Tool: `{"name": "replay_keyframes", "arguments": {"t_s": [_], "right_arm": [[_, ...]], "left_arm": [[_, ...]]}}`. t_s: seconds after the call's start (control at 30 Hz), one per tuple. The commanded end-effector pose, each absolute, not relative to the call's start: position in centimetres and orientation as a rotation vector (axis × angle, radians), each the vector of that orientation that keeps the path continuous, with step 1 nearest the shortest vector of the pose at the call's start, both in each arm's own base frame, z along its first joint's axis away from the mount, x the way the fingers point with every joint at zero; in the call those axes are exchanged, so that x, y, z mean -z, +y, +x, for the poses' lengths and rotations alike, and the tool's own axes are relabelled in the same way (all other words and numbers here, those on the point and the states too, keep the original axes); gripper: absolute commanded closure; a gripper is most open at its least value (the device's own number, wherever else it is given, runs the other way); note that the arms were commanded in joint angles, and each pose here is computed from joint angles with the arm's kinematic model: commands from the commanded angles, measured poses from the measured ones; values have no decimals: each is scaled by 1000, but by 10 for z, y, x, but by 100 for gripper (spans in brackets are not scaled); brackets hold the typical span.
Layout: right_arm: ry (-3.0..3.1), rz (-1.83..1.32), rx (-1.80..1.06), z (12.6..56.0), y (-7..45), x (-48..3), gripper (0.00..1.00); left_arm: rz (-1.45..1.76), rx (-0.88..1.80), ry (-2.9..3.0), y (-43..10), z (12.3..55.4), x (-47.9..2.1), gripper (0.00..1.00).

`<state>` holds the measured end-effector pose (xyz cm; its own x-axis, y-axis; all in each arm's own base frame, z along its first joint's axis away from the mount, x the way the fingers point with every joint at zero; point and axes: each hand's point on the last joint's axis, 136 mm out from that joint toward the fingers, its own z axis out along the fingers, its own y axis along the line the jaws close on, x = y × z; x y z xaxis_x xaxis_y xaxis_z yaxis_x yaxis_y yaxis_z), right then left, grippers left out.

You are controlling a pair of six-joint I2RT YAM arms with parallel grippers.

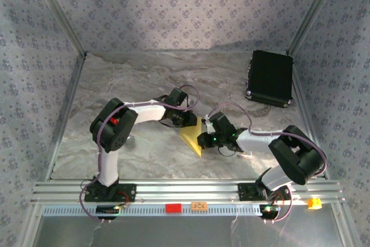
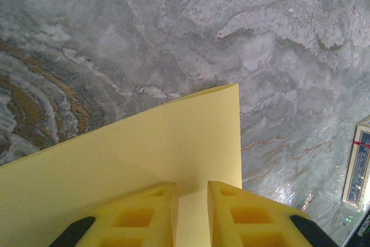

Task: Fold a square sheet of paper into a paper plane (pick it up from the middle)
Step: Third fold the triangle at the center of the table.

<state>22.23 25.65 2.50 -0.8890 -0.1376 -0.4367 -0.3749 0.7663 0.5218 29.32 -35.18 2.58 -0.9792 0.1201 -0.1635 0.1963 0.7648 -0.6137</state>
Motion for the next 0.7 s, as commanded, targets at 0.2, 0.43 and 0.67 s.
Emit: {"name": "replay_keyframes", "arguments": {"t_s": [0.2, 0.43, 0.67], "right_arm": [[2561, -379, -881, 232, 260, -32, 94], [2567, -373, -873, 232, 258, -30, 94], [2556, -376, -887, 233, 260, -33, 94]], "left_arm": [[244, 1001, 2872, -347, 288, -20, 80], [240, 1002, 2873, -347, 288, -20, 80], [240, 1001, 2877, -347, 288, -19, 80]]}}
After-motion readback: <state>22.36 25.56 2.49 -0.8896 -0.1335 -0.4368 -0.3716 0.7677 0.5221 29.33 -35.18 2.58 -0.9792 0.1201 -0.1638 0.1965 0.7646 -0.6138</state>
